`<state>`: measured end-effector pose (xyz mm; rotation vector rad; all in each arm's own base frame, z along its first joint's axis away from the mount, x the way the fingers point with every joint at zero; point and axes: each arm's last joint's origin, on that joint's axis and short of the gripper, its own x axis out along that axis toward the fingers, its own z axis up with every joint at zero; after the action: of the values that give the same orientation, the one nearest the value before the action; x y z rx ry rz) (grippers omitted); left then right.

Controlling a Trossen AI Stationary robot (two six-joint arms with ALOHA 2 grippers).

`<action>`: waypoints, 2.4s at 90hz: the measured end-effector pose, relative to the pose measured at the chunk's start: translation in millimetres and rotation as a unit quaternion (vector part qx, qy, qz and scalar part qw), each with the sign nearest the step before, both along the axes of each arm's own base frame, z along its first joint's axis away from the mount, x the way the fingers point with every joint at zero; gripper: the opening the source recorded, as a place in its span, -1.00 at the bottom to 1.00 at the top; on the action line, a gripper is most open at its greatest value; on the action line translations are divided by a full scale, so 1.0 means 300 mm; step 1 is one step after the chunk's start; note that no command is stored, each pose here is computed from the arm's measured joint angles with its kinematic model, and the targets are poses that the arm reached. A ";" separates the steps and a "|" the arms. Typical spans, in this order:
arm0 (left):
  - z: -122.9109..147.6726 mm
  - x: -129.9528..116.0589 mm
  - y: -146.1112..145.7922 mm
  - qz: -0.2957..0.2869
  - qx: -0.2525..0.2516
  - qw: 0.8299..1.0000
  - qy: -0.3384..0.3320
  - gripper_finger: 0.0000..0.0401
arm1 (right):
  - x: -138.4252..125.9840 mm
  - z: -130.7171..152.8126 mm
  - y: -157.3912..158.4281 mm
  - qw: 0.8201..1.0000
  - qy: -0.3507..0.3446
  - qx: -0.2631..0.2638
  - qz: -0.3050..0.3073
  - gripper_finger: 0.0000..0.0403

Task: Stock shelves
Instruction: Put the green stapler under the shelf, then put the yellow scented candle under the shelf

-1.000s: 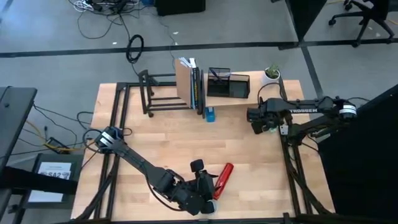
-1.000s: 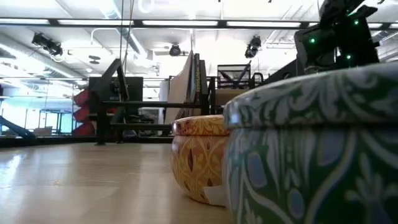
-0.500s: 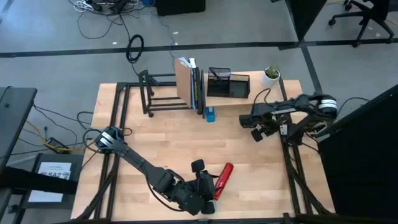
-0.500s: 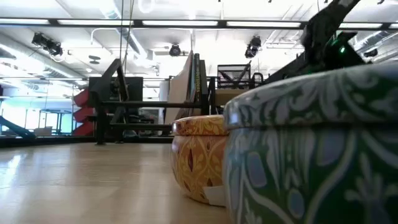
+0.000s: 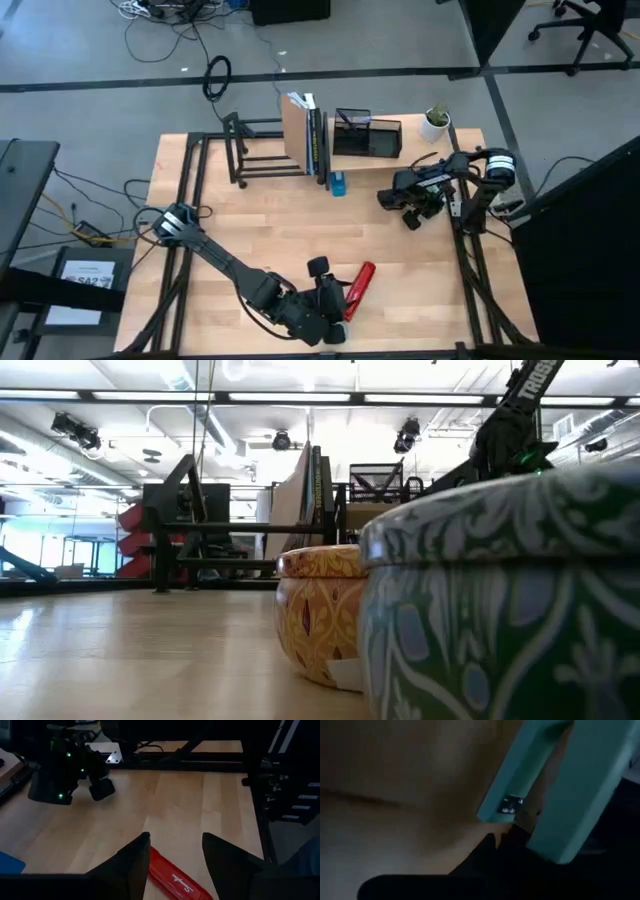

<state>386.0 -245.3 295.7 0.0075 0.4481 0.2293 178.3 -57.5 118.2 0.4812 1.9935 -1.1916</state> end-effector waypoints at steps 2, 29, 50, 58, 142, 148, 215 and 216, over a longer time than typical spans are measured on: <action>0.000 0.000 0.000 0.000 0.000 1.000 0.000 -0.20 | -0.002 0.000 -0.005 1.000 0.002 0.000 0.000 -1.00; 0.000 0.000 0.000 0.000 0.000 1.000 0.000 -0.20 | -0.011 0.007 -0.029 0.998 0.025 -0.042 0.038 -1.00; 0.000 0.000 0.000 0.000 -0.001 1.000 0.000 -0.20 | -0.007 0.011 -0.017 0.997 0.024 -0.035 0.063 -1.00; 0.000 0.000 0.000 0.000 0.000 1.000 0.000 -0.20 | -0.006 0.017 -0.010 0.997 0.020 -0.026 0.070 -1.00; 0.000 0.000 0.000 0.000 -0.001 1.000 0.000 -0.20 | -0.011 0.022 -0.026 0.996 0.026 -0.042 0.074 -1.00; 0.000 0.000 0.000 0.000 -0.001 1.000 0.000 -0.20 | -0.010 0.023 -0.025 0.995 0.028 -0.047 0.081 -1.00; -0.017 -0.034 -0.055 -0.093 -0.057 0.993 0.052 -0.20 | 0.022 0.190 0.450 0.939 -0.228 -0.153 0.205 -1.00; -0.019 -0.038 -0.060 -0.100 -0.059 0.992 0.058 -0.20 | 0.021 0.193 0.463 0.936 -0.243 -0.154 0.203 -1.00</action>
<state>374.4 -263.2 289.8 -0.0509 0.5728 0.0050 184.7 81.5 176.0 0.1665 1.3649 -0.9799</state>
